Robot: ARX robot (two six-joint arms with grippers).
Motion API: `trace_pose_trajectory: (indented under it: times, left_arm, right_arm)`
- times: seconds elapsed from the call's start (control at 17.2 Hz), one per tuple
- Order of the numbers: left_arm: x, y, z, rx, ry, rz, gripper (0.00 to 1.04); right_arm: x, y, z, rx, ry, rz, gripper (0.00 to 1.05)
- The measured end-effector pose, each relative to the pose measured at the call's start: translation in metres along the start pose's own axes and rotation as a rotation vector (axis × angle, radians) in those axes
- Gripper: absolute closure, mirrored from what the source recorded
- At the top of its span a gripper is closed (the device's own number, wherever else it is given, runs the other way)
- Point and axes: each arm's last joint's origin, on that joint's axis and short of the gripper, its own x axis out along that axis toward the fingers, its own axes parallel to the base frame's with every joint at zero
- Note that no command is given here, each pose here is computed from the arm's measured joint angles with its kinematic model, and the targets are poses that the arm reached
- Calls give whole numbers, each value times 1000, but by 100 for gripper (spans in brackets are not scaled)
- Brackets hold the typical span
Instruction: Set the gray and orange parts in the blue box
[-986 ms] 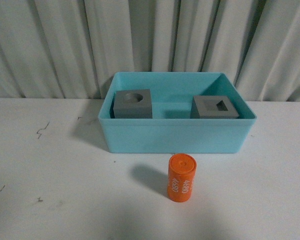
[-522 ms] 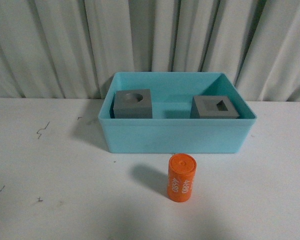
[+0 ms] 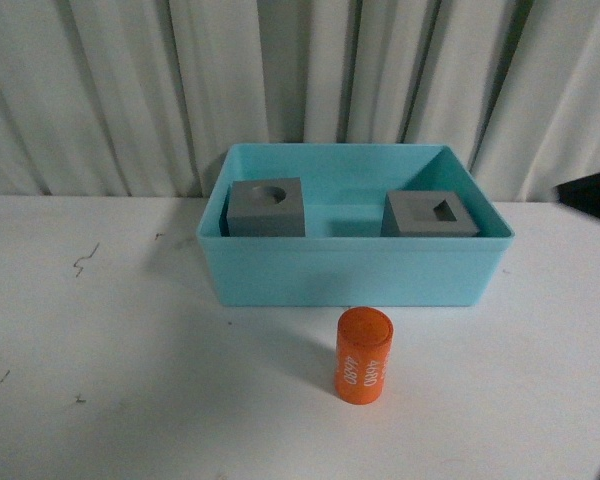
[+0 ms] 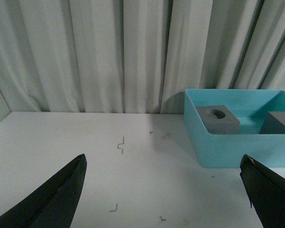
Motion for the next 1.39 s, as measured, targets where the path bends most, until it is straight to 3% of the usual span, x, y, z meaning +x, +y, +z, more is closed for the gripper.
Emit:
trace_pose_trajectory:
  times: [0.17, 0.41, 0.75, 1.39]
  left_arm:
    - [0, 0, 0, 0, 0, 0, 7]
    - [0, 0, 0, 0, 0, 0, 7]
    - [0, 0, 0, 0, 0, 0, 7]
    - [0, 0, 0, 0, 0, 0, 7]
  right_arm:
    - [46, 35, 25, -196, 22, 183, 6]
    - [97, 58, 3, -202, 109, 247, 6]
    - [145, 67, -19, -153, 181, 206, 6]
    - [177, 69, -47, -92, 275, 117, 6]
